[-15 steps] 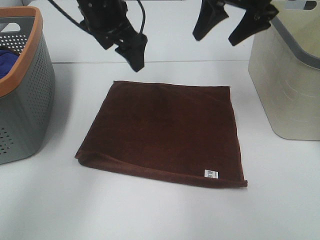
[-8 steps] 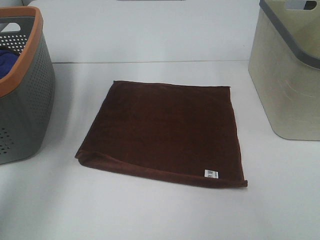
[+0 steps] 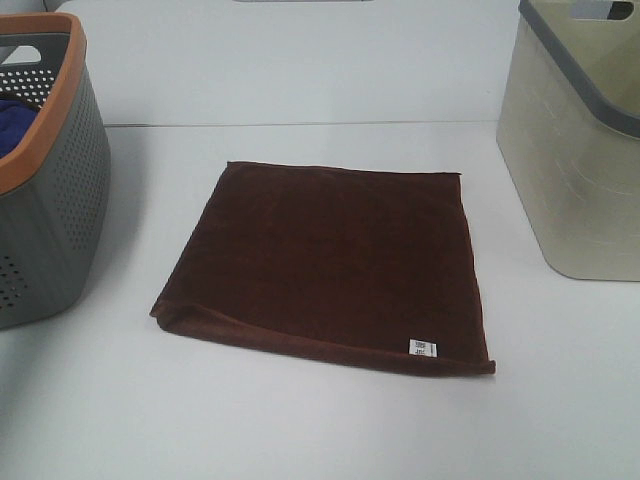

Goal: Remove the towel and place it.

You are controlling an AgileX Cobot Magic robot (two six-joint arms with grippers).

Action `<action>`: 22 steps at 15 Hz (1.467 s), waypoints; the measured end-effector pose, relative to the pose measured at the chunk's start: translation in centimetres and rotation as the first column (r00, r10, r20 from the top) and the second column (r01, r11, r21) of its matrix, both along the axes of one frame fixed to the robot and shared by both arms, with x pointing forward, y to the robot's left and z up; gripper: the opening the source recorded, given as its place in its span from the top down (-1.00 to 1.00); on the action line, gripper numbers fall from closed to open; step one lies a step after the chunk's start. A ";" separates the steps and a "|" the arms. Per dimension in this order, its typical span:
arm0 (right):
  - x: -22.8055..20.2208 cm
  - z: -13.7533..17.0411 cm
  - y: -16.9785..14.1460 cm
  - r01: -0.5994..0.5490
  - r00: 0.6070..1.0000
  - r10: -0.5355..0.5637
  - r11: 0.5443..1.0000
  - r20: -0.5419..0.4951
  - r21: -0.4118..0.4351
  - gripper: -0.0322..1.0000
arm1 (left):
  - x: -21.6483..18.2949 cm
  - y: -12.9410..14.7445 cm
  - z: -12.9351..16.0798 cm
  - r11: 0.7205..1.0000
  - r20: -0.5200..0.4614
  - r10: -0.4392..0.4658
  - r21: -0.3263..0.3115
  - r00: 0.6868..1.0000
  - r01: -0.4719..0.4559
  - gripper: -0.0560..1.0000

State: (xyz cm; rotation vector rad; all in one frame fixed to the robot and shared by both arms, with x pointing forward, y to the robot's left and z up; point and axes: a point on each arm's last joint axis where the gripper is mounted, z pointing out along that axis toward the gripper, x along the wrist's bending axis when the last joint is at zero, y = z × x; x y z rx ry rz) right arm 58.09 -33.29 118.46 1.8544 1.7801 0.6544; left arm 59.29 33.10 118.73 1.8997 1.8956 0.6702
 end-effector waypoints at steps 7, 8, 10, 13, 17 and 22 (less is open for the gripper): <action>-17.6 -2.2 2.0 0.040 0.999 -0.041 0.999 0.023 0.031 -0.92 | -16.0 -0.1 -1.1 0.996 0.150 0.022 0.083 0.988 -0.035 -0.97; -19.9 -3.2 2.3 0.040 0.999 -0.041 0.999 0.032 0.031 -0.92 | -17.5 -0.3 -1.5 0.995 0.202 0.016 0.091 0.979 -0.035 -0.97; -23.5 -5.6 2.6 0.054 0.997 -0.056 0.998 0.049 0.033 -0.92 | -20.5 -0.7 -3.3 0.996 0.249 0.009 0.086 0.969 -0.031 -0.97; -28.2 -8.7 3.1 0.049 0.981 -0.051 0.999 0.190 0.016 -0.92 | -25.4 -1.3 -6.2 0.996 0.289 0.003 0.087 0.957 -0.029 -0.97; -31.2 -11.0 3.5 -0.003 0.972 0.016 0.998 0.234 -0.057 -0.92 | -27.9 -1.6 -7.3 0.987 0.337 -0.065 0.161 0.939 0.011 -0.97; -35.0 -12.4 3.9 -0.001 0.924 0.034 0.996 0.381 -0.088 -0.92 | -31.7 -1.7 -8.9 0.992 0.458 -0.024 0.120 0.889 -0.035 -0.97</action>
